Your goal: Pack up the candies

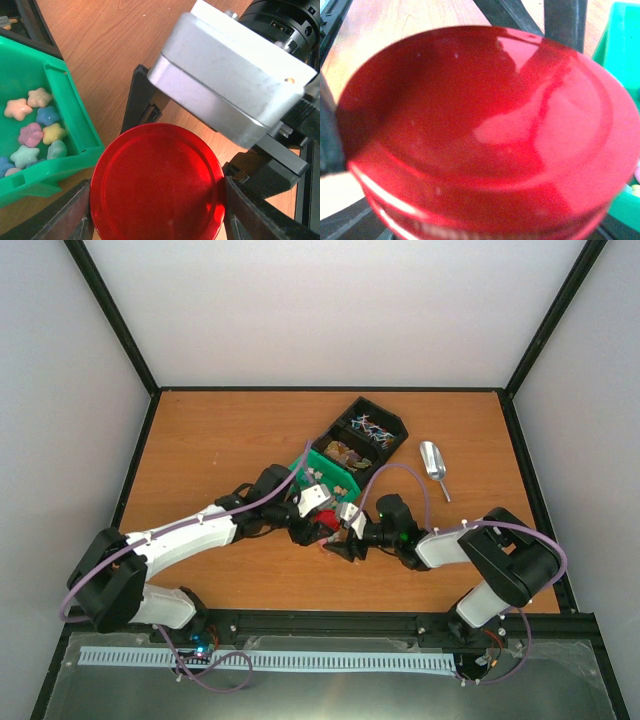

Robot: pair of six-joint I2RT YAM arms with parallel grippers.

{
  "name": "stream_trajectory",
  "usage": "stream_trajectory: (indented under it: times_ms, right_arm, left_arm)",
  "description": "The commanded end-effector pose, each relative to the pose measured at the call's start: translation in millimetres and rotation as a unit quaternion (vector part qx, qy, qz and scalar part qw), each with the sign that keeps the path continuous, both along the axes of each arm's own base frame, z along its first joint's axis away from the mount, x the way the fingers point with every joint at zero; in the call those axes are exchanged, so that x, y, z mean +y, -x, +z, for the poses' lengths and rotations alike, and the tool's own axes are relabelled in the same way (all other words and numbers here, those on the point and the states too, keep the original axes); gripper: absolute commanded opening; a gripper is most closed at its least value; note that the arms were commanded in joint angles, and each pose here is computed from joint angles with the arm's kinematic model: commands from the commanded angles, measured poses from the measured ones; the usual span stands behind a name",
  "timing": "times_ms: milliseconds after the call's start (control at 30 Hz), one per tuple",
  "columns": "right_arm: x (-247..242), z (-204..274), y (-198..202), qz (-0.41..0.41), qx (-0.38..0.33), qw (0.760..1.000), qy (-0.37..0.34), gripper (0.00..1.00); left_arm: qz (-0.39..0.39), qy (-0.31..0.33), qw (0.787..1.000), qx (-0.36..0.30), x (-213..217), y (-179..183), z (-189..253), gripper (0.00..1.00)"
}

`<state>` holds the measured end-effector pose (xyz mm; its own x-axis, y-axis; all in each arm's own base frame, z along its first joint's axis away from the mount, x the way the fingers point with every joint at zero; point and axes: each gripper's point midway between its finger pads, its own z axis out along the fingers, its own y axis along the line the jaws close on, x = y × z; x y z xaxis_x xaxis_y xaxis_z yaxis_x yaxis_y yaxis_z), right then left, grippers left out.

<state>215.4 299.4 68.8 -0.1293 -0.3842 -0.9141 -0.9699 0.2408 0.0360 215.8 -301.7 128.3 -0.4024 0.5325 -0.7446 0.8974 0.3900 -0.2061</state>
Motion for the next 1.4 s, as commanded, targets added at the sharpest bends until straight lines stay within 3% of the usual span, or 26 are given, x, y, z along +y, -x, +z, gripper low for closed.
stream_trajectory:
  times_ms: [0,167,267,400,467,533,600,700,800,900,1033,1200,1367]
  right_arm:
    - [8,15,-11,-0.004,-0.037,0.999,-0.017,0.62]
    - [5,13,-5,0.025,-0.053,0.998,-0.011,0.44]
    - [3,15,-1,0.039,-0.048,0.998,-0.016,0.39]
    - [2,16,9,0.071,-0.034,0.997,-0.022,0.37]
    - [2,15,11,0.078,-0.026,0.996,-0.019,0.43]
    - [0,14,6,0.068,-0.024,0.997,-0.016,0.61]
    - [-1,17,1,0.051,-0.025,0.998,-0.018,0.79]
    - [-1,24,-3,0.026,-0.02,0.999,-0.03,0.86]
    - [5,22,-7,-0.002,-0.017,0.999,-0.028,0.85]
    - [10,22,-15,-0.03,-0.004,0.999,-0.033,0.8]
    - [10,23,-13,-0.024,-0.019,0.999,-0.032,0.61]
    - [7,19,5,0.023,-0.042,0.999,-0.024,0.44]
    - [9,24,21,0.075,-0.054,0.995,-0.031,0.36]
  left_arm:
    - [-0.055,0.006,0.998,0.016,-10,17,-1,0.3]
    - [-0.174,0.005,0.984,-0.029,-8,43,3,0.27]
    - [-0.243,0.002,0.968,-0.056,-3,58,3,0.27]
    - [-0.32,-0.01,0.943,-0.084,8,76,-1,0.26]
    - [-0.34,-0.012,0.936,-0.088,11,81,-2,0.26]
    - [-0.32,-0.019,0.944,-0.082,11,76,-3,0.25]
    - [-0.252,-0.016,0.965,-0.072,2,57,1,0.24]
    - [-0.121,-0.007,0.991,-0.064,-7,20,8,0.25]
    - [-0.017,-0.004,0.999,-0.033,-9,-6,11,0.25]
    - [0.018,0.005,0.999,-0.026,-14,-10,15,0.24]
    - [-0.023,0.008,0.999,-0.027,-17,5,12,0.24]
    - [-0.163,-0.002,0.982,-0.092,-9,30,8,0.24]
    - [-0.315,-0.006,0.947,-0.065,3,67,4,0.23]
